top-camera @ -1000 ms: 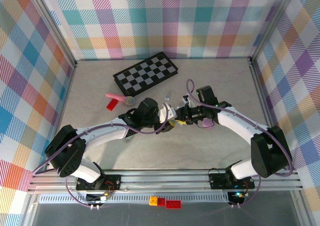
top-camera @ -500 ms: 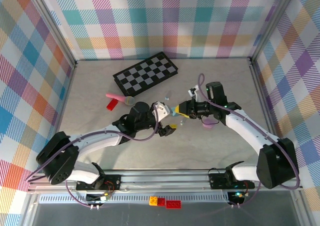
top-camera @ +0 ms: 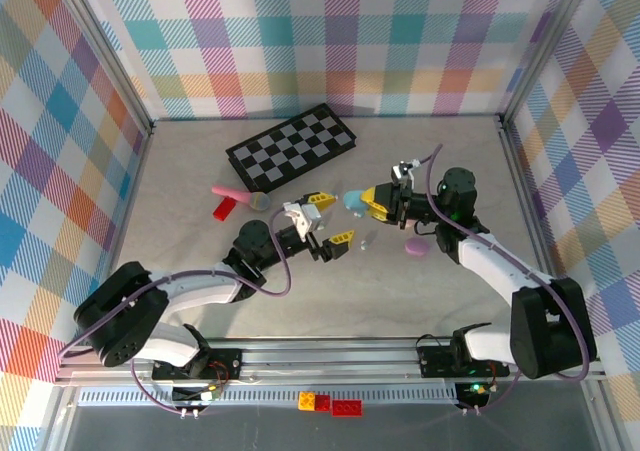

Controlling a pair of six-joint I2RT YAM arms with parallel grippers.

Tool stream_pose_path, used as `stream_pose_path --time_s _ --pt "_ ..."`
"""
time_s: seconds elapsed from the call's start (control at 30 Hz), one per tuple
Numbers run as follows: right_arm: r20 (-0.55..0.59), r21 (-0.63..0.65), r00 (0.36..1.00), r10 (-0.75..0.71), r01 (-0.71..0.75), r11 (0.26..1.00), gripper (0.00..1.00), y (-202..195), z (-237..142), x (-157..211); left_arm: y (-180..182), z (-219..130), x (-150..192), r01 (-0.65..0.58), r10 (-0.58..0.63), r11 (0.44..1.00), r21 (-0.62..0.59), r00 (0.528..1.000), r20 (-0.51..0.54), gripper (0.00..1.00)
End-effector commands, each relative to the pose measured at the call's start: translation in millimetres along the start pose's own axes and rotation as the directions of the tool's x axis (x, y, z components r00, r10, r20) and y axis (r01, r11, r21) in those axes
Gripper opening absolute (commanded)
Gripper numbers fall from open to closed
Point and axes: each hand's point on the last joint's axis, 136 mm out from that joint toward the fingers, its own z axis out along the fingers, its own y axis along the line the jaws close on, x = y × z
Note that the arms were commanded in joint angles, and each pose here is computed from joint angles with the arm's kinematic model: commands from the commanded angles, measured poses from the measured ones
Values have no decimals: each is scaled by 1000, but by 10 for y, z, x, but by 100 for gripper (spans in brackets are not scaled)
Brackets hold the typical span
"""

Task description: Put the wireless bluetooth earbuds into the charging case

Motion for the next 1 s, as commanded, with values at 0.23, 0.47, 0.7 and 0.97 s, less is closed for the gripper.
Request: stream_pose_path --time_s 0.23,0.47,0.7,0.97 --pt "-53 -125 998 -21 14 992 0 297 -22 101 -55 192 -443 -54 31 991 124 983 184 68" --pt "-59 -131 998 -37 29 991 0 329 -31 144 -124 288 -443 -61 25 980 192 982 186 54" --pt "-80 -137 995 -67 55 989 0 404 -50 217 -83 331 -483 -72 36 981 180 980 198 54" --pt "-93 -112 991 -94 84 990 0 415 -76 302 -119 349 -541 -78 33 975 209 977 209 54"
